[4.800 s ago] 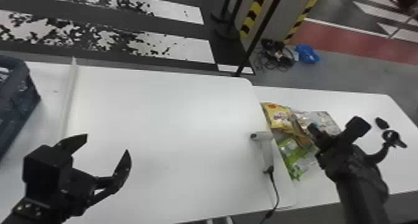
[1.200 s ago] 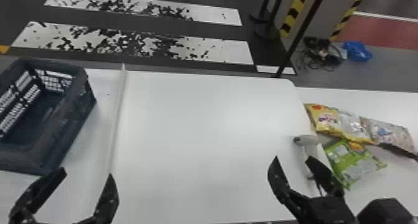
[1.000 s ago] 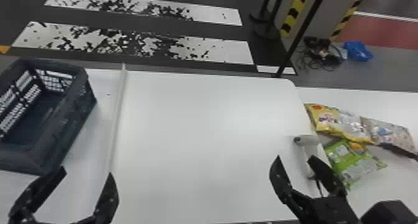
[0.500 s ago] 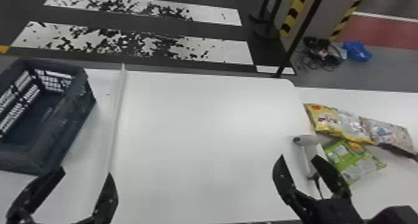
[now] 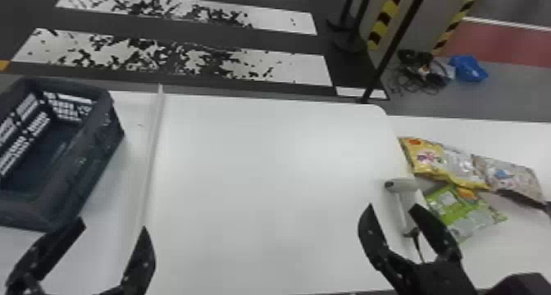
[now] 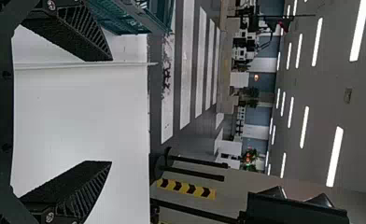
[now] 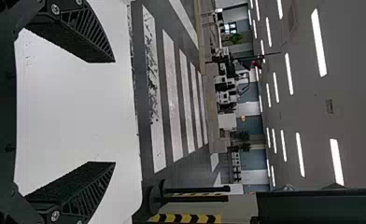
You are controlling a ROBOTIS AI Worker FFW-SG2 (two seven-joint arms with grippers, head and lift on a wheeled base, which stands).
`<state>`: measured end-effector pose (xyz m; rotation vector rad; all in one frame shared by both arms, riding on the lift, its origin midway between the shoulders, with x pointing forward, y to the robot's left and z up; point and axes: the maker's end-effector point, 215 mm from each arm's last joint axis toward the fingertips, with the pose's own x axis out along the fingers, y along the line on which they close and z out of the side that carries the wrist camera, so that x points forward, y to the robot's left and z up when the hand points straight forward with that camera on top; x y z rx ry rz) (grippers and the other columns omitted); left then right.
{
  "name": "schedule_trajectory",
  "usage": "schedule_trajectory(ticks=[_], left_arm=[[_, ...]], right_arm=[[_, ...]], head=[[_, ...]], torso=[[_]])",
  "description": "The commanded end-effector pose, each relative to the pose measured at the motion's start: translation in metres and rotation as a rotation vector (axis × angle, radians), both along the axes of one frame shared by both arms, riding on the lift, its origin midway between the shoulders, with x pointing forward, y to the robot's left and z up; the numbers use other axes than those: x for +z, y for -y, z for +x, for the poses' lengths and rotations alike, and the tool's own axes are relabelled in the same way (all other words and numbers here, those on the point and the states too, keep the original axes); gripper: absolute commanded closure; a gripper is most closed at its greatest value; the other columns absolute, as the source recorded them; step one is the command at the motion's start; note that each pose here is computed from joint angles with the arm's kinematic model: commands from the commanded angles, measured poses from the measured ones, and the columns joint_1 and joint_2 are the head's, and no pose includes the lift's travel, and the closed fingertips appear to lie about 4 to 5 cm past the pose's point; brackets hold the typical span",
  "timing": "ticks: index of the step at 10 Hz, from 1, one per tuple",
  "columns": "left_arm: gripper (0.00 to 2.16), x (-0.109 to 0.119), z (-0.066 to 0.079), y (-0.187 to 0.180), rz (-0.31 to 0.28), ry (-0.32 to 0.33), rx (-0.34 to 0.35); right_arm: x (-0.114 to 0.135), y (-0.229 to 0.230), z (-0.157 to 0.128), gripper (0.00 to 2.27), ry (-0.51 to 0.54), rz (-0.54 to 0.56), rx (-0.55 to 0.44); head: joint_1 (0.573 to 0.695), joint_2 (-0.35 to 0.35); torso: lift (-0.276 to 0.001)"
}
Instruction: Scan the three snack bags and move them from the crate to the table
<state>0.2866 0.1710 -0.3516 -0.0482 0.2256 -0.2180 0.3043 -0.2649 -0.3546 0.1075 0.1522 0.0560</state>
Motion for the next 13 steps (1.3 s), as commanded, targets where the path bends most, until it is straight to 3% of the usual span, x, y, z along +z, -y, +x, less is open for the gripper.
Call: schedule_trajectory(ticks=[1,13], left_arm=[[0.09,0.000,0.000,0.000,0.000,0.001,0.000],[0.09,0.008,0.000,0.003,-0.008,0.029,-0.014]], right_arm=[[0.000,-0.001,-0.001,0.11,0.003,0.003,0.001],[0.014,-0.003,-0.005,0.10,0.048,0.003,0.007]], head=[[0.695,-0.189],[0.695,-0.191]], torso=[[-0.062],[-0.062]])
